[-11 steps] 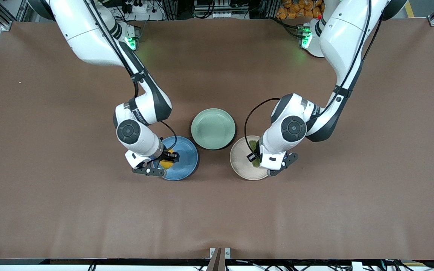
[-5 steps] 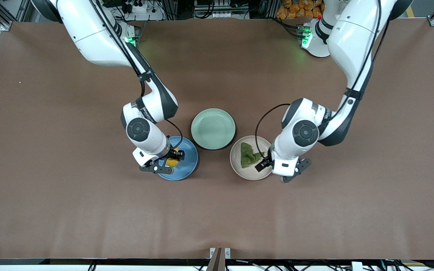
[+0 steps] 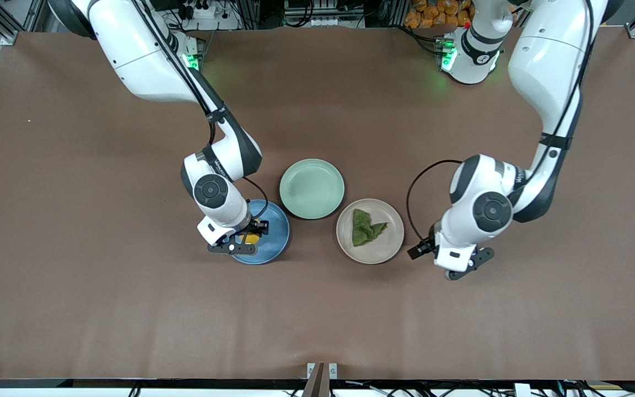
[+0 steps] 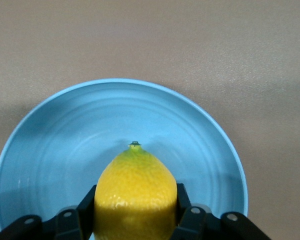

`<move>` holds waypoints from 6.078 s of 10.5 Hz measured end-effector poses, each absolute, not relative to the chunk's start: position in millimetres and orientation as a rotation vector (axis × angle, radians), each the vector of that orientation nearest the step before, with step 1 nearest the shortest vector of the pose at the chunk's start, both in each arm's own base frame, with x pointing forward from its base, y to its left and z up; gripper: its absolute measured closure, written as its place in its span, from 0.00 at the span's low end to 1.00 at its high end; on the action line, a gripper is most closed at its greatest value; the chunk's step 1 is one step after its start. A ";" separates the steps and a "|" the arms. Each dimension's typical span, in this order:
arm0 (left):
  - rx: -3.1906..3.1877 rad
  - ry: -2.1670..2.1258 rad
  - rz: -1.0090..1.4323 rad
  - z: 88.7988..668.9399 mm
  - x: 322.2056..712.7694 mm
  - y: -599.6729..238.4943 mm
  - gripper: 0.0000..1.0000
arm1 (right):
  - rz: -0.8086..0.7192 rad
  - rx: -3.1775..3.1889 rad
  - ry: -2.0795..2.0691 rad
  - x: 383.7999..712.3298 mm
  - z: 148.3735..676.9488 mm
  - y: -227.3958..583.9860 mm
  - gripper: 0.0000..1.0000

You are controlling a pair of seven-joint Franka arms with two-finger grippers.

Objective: Place lemon and lettuce in plates

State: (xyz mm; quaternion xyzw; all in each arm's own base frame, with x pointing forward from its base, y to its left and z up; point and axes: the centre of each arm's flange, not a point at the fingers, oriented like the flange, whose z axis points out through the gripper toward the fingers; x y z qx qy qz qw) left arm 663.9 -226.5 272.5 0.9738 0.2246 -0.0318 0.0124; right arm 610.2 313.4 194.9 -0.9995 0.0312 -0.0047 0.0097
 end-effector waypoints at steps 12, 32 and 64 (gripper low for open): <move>3.172 0.175 -0.288 342.6 602.4 -96.8 0.00 | 0.171 -3.180 0.236 655.6 296.4 252.7 0.00; 3.122 0.042 0.016 623.8 573.1 -50.7 0.00 | 0.508 -3.208 0.132 632.0 448.8 38.8 0.00; 3.149 0.060 -0.046 629.3 567.7 -41.2 0.00 | -0.167 -3.136 0.390 571.5 638.3 -48.6 0.00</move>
